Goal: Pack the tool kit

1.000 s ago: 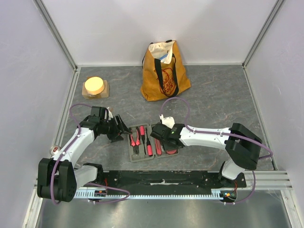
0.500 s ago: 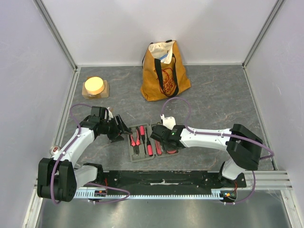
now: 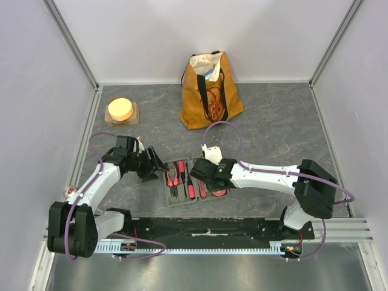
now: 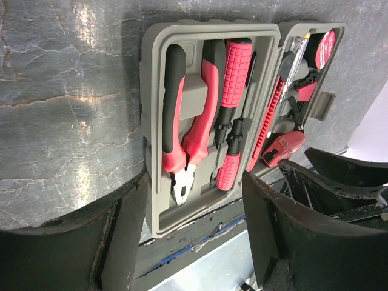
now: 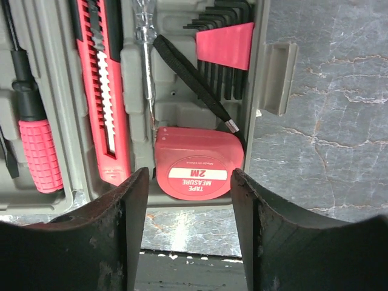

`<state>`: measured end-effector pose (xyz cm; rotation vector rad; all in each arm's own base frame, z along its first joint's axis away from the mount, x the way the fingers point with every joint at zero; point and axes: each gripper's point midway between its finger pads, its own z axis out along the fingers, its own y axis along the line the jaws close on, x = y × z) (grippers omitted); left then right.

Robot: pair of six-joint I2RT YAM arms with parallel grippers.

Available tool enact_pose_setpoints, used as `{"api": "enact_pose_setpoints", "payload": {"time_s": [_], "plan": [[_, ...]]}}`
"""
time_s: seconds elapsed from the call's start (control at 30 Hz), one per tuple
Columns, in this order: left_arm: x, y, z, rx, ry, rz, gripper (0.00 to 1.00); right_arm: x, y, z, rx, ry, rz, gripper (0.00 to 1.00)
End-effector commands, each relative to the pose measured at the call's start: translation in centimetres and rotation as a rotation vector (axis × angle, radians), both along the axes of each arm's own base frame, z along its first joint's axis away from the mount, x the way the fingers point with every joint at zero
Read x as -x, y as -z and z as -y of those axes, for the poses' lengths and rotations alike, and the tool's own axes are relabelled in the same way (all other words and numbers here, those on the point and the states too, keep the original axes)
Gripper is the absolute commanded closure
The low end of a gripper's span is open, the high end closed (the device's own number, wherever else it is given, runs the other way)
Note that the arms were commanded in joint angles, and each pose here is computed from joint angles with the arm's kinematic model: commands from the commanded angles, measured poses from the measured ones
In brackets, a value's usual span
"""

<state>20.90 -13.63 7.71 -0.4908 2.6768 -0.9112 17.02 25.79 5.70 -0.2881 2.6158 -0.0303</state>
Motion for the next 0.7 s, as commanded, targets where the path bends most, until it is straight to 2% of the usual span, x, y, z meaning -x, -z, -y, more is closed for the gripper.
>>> {"api": "enact_pose_setpoints", "payload": {"time_s": [0.0, 0.2, 0.5, 0.6, 0.67], "plan": [[-0.6, -0.5, 0.2, 0.012, 0.031, 0.05, 0.31, -0.7, -0.8, -0.9, 0.006, -0.014, 0.037, 0.39], [-0.5, -0.5, 0.2, 0.013, 0.035, 0.05, 0.31, 0.0, 1.8, 0.2, 0.087, -0.02, -0.009, 0.38], [-0.5, -0.4, 0.2, 0.013, 0.032, 0.046, 0.31, 0.8, 3.1, 1.4, 0.204, -0.057, -0.04, 0.43], [-0.5, -0.3, 0.2, 0.011, 0.031, 0.043, 0.31, 0.5, 1.8, 0.9, 0.237, -0.077, -0.003, 0.41], [-0.6, -0.4, 0.2, 0.01, 0.031, 0.046, 0.31, 0.2, 0.7, 0.1, 0.227, -0.09, 0.02, 0.36]]}}
